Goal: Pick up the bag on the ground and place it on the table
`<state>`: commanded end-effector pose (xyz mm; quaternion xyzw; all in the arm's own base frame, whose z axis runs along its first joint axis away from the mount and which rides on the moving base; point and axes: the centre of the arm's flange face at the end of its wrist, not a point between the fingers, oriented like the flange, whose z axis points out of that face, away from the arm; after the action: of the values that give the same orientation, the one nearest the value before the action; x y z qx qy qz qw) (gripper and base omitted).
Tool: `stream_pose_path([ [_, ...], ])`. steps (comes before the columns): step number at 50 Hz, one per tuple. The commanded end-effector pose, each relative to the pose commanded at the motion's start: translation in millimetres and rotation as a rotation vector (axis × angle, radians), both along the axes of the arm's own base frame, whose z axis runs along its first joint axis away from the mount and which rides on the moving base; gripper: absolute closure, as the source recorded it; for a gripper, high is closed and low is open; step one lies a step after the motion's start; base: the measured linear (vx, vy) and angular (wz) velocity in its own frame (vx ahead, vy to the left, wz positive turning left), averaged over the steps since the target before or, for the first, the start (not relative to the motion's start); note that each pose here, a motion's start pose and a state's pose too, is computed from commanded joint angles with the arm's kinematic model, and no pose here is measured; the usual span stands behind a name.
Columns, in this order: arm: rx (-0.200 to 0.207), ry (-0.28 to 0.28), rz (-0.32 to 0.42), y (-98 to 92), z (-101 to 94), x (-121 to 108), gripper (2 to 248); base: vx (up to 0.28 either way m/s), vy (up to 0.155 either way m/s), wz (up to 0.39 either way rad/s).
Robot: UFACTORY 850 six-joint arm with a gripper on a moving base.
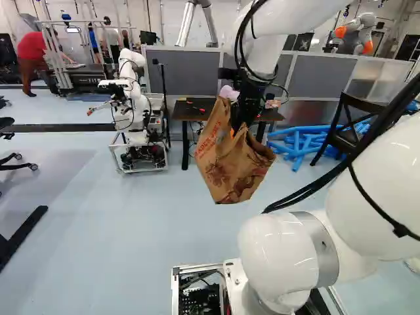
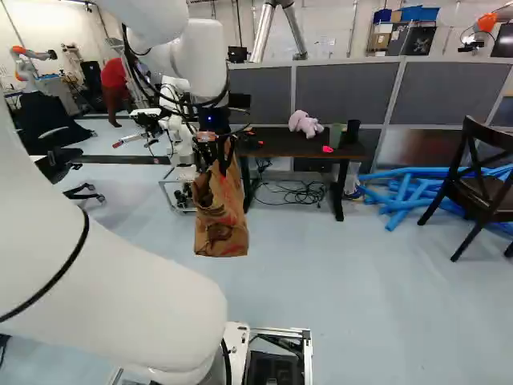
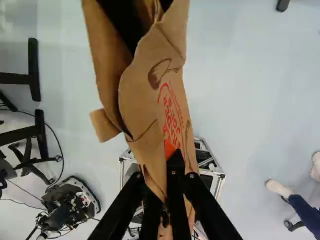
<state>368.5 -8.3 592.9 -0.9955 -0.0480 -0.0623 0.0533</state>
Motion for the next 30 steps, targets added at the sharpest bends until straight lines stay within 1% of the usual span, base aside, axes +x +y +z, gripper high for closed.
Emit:
stream_pose_path([
  [30, 0.0, 0.0, 0.0, 0.0, 0.0, 0.0, 229, 0.109, -0.066, 0.0],
])
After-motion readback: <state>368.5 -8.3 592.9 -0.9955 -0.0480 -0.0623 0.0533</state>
